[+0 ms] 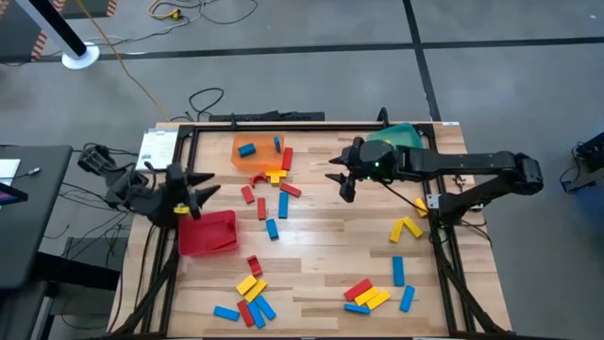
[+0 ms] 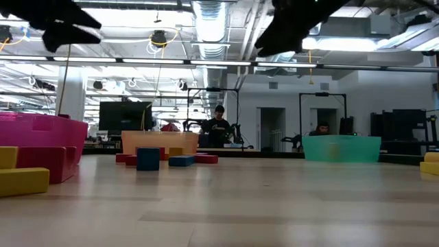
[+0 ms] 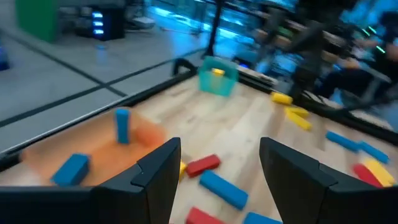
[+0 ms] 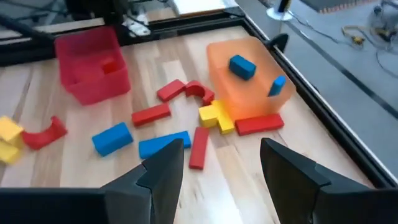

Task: Sort blocks
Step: Put the yellow block into the blue bin

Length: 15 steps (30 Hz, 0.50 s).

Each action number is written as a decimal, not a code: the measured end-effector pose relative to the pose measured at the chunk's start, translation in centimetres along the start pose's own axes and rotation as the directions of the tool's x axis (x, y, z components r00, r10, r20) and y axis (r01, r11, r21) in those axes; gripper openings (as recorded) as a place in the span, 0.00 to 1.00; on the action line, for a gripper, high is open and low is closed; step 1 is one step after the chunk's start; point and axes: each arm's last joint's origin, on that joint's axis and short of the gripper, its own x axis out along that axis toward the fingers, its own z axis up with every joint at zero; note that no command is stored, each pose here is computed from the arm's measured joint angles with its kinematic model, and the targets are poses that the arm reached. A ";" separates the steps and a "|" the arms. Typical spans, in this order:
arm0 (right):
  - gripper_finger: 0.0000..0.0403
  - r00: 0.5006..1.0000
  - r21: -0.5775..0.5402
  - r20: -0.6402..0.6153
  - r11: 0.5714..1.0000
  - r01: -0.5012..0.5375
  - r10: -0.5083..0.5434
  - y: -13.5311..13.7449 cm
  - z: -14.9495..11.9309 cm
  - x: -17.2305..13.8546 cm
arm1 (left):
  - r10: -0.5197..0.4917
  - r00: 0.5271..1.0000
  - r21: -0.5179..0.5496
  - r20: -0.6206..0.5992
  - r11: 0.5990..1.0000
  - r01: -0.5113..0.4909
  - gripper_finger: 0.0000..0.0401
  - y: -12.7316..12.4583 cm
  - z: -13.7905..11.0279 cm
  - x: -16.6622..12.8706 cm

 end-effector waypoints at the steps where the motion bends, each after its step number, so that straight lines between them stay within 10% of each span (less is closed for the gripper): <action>1: 0.56 1.000 0.018 -0.001 1.000 0.002 -0.002 -0.3 0.0 0.0 | -0.022 1.000 0.008 -0.003 1.000 0.022 0.53 -0.2 0.2 0.2; 15: 0.56 0.993 0.153 0.091 0.986 0.067 -0.081 -3.8 1.1 -0.1 | -0.038 0.999 0.082 -0.034 0.996 0.041 0.53 0.3 0.3 4.5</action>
